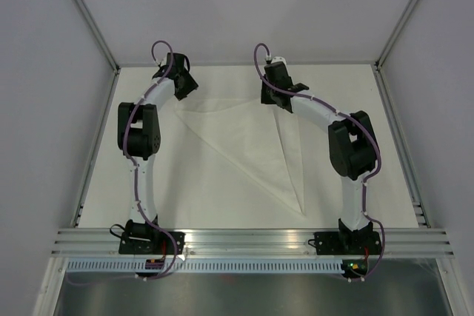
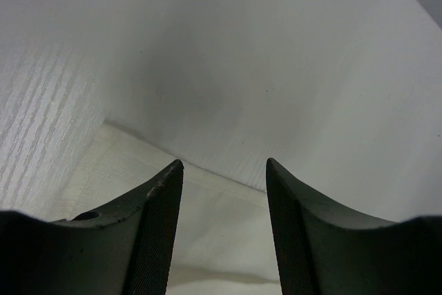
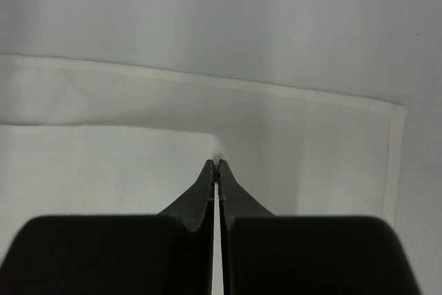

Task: Fold the napkin, place the utensils inside, and roll it up
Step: Fold the napkin at the center of the board.

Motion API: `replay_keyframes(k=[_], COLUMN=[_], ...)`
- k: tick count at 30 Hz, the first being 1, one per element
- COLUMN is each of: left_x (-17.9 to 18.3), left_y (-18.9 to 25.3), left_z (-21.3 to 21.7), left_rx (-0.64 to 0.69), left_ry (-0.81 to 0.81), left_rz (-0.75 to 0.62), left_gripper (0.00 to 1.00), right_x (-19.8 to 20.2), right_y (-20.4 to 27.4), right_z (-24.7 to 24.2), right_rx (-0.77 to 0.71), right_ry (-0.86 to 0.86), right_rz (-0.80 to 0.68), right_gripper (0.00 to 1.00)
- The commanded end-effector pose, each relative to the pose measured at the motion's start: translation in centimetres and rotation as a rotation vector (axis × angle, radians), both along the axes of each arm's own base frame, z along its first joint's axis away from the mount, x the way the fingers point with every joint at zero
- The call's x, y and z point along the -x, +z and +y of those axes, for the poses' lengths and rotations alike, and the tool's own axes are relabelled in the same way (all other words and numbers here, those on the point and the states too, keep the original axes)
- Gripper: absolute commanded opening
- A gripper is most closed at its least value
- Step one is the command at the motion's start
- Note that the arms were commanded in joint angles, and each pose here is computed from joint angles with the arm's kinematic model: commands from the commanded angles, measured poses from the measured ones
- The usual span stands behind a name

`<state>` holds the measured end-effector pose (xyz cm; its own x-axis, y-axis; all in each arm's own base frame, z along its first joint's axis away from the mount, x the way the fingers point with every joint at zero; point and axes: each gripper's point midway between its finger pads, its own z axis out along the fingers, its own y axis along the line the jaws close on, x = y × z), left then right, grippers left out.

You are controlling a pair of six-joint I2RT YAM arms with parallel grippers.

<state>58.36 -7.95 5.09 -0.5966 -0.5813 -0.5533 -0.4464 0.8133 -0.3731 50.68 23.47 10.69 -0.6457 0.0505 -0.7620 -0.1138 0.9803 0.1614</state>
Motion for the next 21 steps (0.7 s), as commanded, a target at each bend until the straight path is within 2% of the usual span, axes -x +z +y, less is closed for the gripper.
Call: replay_keyframes(k=[1, 21], left_x=[-0.3, -0.3], left_y=[0.0, -1.6], left_z=[0.8, 1.9], left_rx=[-0.010, -0.009], left_ry=[0.052, 0.099], left_rz=[0.025, 0.067], left_gripper=[0.57, 0.57], right_x=[-0.8, -1.2], right_y=[2.6, 0.3], right_z=[-0.3, -3.4], right_rx=[-0.040, -0.064], right_ry=[0.003, -0.055], right_rz=[-0.064, -0.031], right_gripper=[0.00, 0.00])
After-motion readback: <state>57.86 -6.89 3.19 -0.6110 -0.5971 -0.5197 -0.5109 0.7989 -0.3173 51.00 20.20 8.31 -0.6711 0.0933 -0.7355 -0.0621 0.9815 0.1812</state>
